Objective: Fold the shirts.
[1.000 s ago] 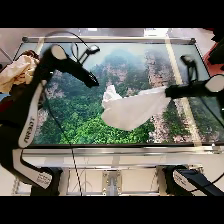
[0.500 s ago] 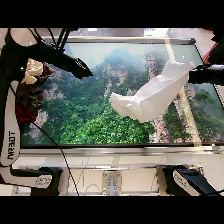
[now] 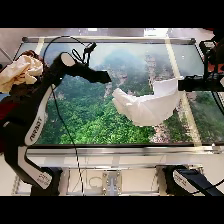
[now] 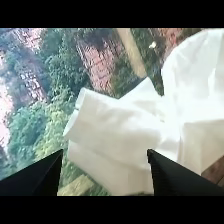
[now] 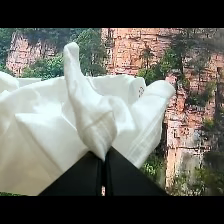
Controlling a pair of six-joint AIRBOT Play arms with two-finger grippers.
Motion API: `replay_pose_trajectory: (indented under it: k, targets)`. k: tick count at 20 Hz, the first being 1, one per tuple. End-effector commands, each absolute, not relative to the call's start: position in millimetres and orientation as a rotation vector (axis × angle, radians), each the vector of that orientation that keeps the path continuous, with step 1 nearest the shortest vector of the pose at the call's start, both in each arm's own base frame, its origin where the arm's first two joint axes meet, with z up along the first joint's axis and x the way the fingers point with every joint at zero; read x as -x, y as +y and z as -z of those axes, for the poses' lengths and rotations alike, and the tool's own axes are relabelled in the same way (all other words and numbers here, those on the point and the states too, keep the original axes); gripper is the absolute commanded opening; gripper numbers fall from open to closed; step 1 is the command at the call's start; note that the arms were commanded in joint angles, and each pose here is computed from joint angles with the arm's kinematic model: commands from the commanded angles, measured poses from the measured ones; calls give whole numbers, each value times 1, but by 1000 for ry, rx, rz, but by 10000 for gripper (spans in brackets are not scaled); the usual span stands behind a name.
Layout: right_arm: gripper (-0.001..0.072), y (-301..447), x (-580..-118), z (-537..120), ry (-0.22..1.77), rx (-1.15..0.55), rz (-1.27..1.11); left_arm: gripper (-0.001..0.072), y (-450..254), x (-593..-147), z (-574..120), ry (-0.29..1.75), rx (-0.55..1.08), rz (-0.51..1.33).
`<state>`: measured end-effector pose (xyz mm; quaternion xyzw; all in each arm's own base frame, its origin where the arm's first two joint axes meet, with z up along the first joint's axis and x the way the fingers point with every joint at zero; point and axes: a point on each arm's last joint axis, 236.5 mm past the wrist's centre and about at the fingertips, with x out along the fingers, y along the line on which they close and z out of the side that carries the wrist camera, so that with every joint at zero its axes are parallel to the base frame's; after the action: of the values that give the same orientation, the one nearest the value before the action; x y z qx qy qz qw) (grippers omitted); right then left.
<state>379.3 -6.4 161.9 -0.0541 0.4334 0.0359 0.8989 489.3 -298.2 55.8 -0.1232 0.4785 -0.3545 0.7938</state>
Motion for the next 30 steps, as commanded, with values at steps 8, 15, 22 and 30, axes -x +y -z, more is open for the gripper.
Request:
replay_pose_trajectory:
  k: [8,15,22,30]
  targets:
    - [30,-7,-389,-164,857,123,-73,604,-334,-507,52,1206,611,649]
    - [30,-7,-391,-166,843,123,-71,596,-350,-488,54,1245,545,712]
    - [30,-9,-391,-167,842,130,-66,9,-400,-477,4,1152,538,926]
    - [29,-57,-323,-310,571,237,161,9,-262,-444,-339,493,495,1257]
